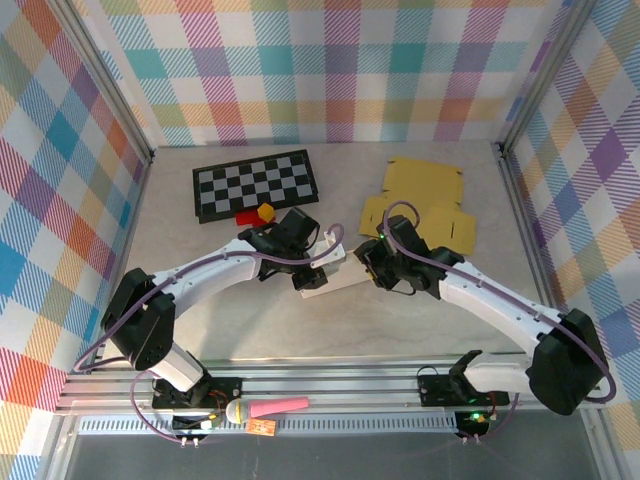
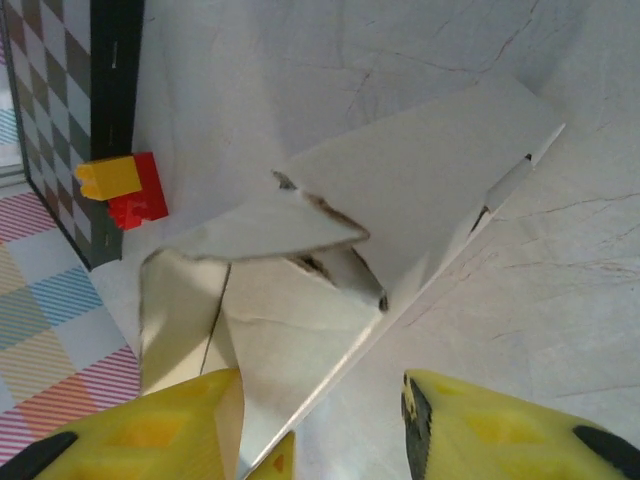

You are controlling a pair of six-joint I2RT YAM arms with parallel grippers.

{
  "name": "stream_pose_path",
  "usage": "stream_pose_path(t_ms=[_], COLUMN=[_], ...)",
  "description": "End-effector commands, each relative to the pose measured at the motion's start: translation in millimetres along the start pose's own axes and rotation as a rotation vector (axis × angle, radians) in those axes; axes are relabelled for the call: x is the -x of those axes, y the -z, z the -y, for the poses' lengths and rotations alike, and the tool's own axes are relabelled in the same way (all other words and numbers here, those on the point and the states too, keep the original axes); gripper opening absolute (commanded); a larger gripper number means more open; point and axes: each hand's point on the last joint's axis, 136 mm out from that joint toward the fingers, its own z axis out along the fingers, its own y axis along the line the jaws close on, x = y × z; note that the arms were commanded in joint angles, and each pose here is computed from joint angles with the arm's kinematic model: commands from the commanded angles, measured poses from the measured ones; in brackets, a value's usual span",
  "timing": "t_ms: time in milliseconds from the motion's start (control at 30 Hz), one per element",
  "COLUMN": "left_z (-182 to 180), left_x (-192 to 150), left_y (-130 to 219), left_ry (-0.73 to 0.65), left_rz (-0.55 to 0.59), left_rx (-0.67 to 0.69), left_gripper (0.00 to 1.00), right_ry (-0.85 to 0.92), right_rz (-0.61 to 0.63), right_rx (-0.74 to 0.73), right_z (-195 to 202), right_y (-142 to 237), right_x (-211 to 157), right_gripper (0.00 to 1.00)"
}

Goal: Fold the paper box

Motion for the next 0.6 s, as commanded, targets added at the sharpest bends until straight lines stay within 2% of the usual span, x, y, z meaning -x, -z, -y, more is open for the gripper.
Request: stream_pose_path(t_ms=[0,267,567], left_z=[1,-2,-5], left_x=[-4,-3,-1], left_y=[-2,0,0], left_ry=[0.023,0.032,0.037], left_rz=[-0.023,-0.020,-0.016], left_rx=[-0.031,-0.018,0.001], left_gripper=[0.36,0.40,0.39], right_ry=[-0.014,-0.059,-0.066], right_rz=[-0.004,-0.016,-0.038], right_rx=[0.015,-0.080,-0.159], right_z=[-8,15,23], right_y=[-4,-16,-14], right_x=[-2,-4,-8], right_gripper=[0.43,0.25,0.20])
